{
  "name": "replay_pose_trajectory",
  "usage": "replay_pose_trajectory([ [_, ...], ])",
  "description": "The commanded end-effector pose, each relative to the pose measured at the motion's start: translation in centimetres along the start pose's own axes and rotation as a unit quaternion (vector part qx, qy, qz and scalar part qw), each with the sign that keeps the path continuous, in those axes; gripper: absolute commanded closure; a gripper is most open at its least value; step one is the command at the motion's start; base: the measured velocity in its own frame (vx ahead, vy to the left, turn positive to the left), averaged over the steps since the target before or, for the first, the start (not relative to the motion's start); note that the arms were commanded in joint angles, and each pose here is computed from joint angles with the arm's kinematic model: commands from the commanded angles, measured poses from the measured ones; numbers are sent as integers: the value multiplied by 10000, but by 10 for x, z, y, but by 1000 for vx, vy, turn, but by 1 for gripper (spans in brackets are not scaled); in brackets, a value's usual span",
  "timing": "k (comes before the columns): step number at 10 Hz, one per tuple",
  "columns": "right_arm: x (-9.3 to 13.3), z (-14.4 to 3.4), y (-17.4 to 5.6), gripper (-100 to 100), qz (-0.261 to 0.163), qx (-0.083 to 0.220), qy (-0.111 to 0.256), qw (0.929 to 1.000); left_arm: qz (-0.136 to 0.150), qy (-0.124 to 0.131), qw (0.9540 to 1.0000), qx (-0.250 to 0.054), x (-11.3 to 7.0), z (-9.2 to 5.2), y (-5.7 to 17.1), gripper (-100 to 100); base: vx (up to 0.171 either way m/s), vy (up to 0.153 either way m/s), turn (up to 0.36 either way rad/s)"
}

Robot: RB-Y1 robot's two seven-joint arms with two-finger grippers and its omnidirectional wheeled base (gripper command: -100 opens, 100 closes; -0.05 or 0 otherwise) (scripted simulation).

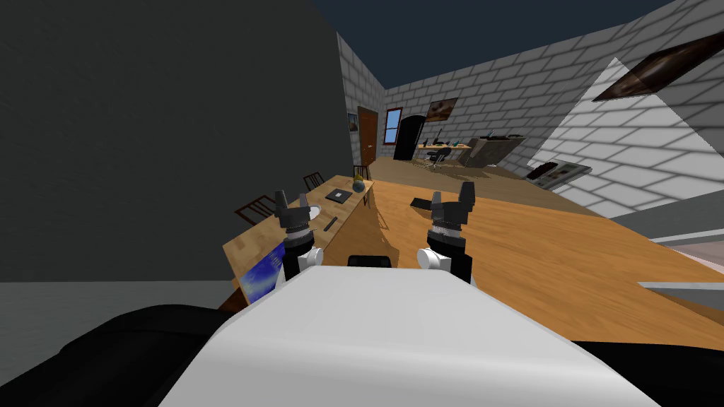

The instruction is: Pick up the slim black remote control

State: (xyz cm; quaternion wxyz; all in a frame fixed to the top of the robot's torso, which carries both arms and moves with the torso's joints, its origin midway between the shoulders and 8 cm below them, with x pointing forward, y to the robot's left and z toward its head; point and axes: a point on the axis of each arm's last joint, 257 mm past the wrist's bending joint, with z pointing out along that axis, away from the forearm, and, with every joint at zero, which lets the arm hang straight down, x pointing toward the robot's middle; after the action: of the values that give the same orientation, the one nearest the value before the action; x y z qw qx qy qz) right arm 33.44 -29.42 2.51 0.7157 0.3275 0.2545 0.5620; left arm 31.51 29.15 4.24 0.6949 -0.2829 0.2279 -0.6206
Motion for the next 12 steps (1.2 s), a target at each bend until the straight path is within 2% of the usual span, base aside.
replay_pose_trajectory([
  [1,0,0,0,0,0,0,0,10000,-18,133,9998,-119,3,0,8,-100,6,-1,-1],
  [3,0,0,0,0,0,0,0,10000,-83,286,9988,-376,4,1,26,-100,16,-4,-4],
  [6,0,0,0,0,0,0,0,10000,-274,398,9950,-878,2,1,63,-100,29,-9,-7],
  [7,0,0,0,0,0,0,0,10000,-271,390,9944,-944,2,1,67,-100,22,-9,-5],
  [8,0,0,0,0,0,0,0,10000,-355,395,9921,-1133,0,1,81,-100,21,-9,-5],
  [9,0,0,0,0,0,0,0,10000,-353,390,9917,-1170,-1,0,83,-100,17,-5,-5],
  [10,0,0,0,0,0,0,0,10000,-444,377,9886,-1388,-3,0,99,-100,20,-3,-10],
  [11,0,0,0,0,0,0,0,10000,-442,374,9883,-1410,-3,0,100,-100,17,-4,-4],
  [12,0,0,0,0,0,0,0,10000,-542,352,9848,-1609,-6,-1,115,-100,21,-8,-7],
])
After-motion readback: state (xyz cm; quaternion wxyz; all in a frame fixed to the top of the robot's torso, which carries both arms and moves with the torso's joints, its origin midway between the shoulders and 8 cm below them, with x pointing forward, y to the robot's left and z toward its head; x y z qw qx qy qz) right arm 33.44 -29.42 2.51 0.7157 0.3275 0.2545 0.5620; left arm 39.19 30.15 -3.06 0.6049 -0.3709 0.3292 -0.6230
